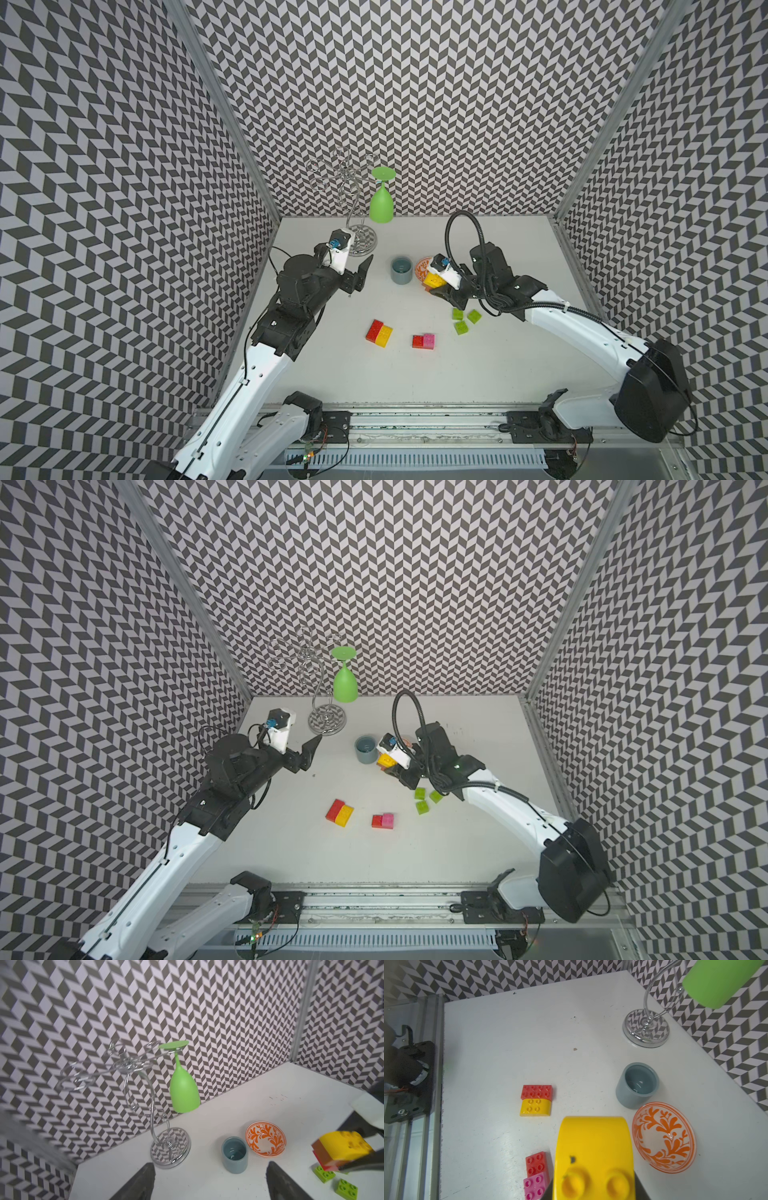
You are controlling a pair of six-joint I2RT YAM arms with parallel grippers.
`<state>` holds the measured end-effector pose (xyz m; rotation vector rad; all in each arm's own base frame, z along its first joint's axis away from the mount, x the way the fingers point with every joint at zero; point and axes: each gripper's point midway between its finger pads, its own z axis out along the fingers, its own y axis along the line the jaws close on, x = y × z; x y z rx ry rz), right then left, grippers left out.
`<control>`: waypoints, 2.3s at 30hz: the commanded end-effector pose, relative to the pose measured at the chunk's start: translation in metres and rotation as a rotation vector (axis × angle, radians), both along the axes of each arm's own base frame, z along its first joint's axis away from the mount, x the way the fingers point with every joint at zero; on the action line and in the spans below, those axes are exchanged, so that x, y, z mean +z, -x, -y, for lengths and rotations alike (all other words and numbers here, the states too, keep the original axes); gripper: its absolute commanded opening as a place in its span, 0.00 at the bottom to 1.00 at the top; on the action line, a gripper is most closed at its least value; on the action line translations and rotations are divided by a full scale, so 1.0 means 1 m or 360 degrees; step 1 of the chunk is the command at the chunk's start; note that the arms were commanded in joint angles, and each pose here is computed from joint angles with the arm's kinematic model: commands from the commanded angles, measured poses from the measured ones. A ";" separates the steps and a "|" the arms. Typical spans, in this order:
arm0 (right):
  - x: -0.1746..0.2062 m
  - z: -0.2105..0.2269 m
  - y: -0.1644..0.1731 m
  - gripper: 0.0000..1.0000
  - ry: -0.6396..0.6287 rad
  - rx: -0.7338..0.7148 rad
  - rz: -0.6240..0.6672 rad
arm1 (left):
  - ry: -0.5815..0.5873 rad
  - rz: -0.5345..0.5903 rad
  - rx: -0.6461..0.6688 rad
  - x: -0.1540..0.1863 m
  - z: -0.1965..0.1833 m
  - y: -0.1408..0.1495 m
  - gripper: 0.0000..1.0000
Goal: Assemble the letter s with lego
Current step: Move the lego brick at the center of the board, then assemble the lego brick with the lego brick.
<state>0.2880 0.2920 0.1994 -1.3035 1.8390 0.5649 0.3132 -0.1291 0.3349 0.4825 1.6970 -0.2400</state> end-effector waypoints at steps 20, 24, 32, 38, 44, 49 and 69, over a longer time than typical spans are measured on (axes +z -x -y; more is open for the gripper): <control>-0.085 -0.019 0.069 0.12 0.0324 0.0393 -0.0124 | 0.0245 -0.0368 0.0027 -0.087 0.003 -0.003 0.85; -0.088 -0.020 0.068 0.11 0.0310 0.0394 -0.0097 | 0.0243 -0.0385 0.0016 -0.091 0.005 -0.004 0.85; -0.098 -0.023 0.063 0.10 0.0318 0.0401 -0.0066 | 0.0237 -0.0407 0.0010 -0.097 0.006 -0.005 0.85; -0.106 -0.021 0.065 0.10 0.0335 0.0411 -0.0074 | 0.0234 -0.0409 0.0008 -0.098 0.006 -0.006 0.85; -0.112 -0.018 0.068 0.10 0.0347 0.0413 -0.0078 | 0.0239 -0.0426 -0.0002 -0.100 0.008 -0.007 0.85; -0.118 -0.017 0.069 0.09 0.0356 0.0415 -0.0092 | 0.0239 -0.0430 -0.0003 -0.101 0.008 -0.007 0.85; -0.130 -0.018 0.076 0.06 0.0337 0.0455 -0.0123 | 0.0238 -0.0440 -0.0009 -0.102 0.009 -0.008 0.85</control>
